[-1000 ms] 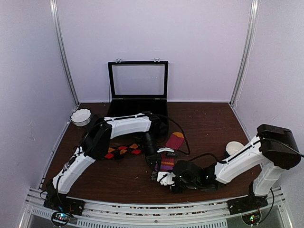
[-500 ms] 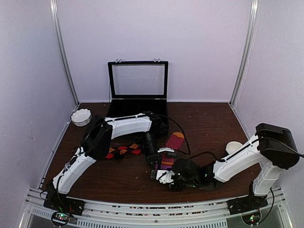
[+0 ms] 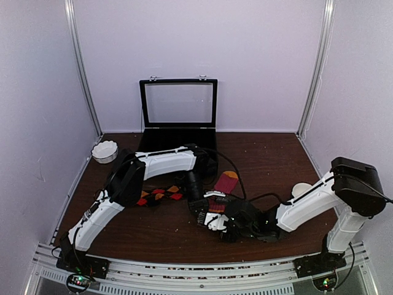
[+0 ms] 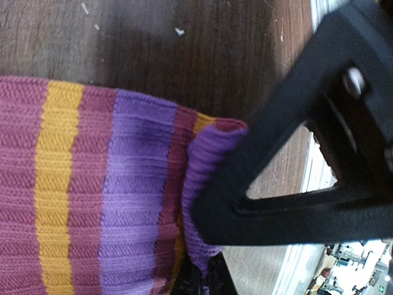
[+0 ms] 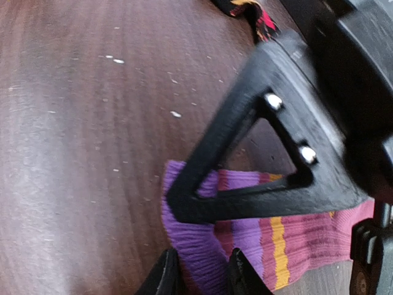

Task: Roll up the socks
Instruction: Roll the sock at the center of the board.

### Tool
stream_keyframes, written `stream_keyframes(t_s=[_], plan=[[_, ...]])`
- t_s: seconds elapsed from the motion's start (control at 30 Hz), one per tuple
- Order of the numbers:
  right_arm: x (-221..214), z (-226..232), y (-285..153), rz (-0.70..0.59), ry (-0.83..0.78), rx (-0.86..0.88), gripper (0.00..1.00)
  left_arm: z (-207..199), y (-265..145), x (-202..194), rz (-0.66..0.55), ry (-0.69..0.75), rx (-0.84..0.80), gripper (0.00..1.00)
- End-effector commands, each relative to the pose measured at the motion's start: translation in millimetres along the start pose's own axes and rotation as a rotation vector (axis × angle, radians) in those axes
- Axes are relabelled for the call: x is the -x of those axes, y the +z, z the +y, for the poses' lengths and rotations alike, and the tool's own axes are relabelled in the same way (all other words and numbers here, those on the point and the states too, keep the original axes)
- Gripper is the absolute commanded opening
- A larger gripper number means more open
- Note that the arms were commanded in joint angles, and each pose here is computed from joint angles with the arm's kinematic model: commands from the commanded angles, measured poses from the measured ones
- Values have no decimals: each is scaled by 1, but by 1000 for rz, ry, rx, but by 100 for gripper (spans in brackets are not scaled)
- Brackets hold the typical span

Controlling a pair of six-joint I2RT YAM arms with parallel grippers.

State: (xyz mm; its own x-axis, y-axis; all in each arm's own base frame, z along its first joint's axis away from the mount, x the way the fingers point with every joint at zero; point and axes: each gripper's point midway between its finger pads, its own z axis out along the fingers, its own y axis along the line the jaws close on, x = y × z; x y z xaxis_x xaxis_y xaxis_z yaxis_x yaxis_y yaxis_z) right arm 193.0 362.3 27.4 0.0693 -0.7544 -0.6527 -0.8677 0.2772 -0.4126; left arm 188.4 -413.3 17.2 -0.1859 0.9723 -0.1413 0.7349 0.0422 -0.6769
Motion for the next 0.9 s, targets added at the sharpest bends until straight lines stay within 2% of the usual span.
stream_keyframes(t_s=[0.0,0.23,0.63,0.77,0.87], plan=[[-15,1,-1,39,51,14,28,16,9,-7,38,-6,24,0],[-24,10,-3,40,88,48,13,17,8,-7,29,-18,19,0],[-7,16,-12,-9,39,29,20,21,8,-7,33,-43,28,0],[-10,15,-11,-2,50,16,18,21,8,-8,32,-44,27,0],[-16,16,-9,12,54,13,11,21,7,-7,32,-41,29,0]])
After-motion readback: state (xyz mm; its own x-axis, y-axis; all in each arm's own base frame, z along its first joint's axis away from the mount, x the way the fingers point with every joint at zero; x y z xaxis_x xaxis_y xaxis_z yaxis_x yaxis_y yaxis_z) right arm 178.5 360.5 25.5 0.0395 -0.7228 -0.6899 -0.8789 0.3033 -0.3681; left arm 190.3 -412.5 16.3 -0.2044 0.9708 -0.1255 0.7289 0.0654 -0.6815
